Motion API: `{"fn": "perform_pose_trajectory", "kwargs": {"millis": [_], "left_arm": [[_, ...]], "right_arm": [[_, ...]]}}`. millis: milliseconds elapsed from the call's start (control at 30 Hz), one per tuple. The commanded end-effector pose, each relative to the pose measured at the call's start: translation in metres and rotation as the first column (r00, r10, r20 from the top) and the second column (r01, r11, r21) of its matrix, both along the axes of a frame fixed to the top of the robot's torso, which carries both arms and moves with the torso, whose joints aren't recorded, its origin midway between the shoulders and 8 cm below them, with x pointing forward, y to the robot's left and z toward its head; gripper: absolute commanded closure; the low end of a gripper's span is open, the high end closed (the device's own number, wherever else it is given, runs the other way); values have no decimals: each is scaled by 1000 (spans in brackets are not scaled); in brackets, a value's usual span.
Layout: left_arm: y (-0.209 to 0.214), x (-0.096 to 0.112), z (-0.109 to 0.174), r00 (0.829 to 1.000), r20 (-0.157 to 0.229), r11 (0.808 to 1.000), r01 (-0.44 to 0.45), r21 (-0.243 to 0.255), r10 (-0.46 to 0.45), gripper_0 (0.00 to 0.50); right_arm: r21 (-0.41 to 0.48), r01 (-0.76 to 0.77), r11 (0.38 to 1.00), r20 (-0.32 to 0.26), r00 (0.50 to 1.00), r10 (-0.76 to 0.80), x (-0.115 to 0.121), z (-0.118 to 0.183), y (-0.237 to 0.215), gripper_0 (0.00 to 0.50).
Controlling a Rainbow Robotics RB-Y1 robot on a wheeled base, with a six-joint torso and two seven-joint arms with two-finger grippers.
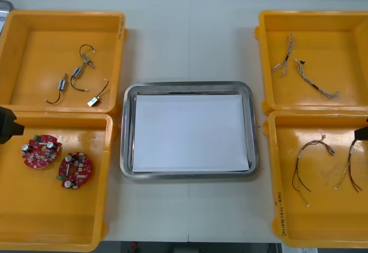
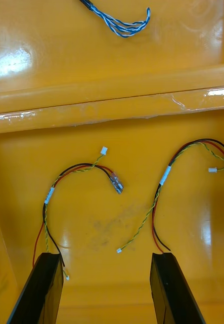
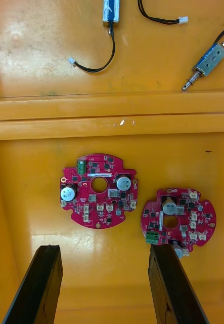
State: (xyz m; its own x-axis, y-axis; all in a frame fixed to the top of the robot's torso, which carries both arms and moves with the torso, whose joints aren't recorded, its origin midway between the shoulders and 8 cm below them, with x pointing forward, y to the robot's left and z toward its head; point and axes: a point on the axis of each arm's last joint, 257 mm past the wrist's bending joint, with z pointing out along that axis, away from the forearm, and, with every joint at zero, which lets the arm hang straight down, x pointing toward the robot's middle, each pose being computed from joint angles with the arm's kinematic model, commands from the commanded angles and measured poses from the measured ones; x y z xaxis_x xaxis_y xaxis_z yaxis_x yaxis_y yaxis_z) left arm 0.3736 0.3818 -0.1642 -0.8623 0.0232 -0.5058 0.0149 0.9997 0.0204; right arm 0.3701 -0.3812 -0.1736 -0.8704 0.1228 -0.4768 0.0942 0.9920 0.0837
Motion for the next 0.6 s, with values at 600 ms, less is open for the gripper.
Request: {"fn": "perform_pose_trajectory", "kwargs": {"millis": [600], "left_arm": [[13, -7, 1, 997, -17, 997, -81, 11, 81, 0]], "right_arm": [[13, 24, 1000, 1, 1000, -24, -4, 1, 6, 0]]}}
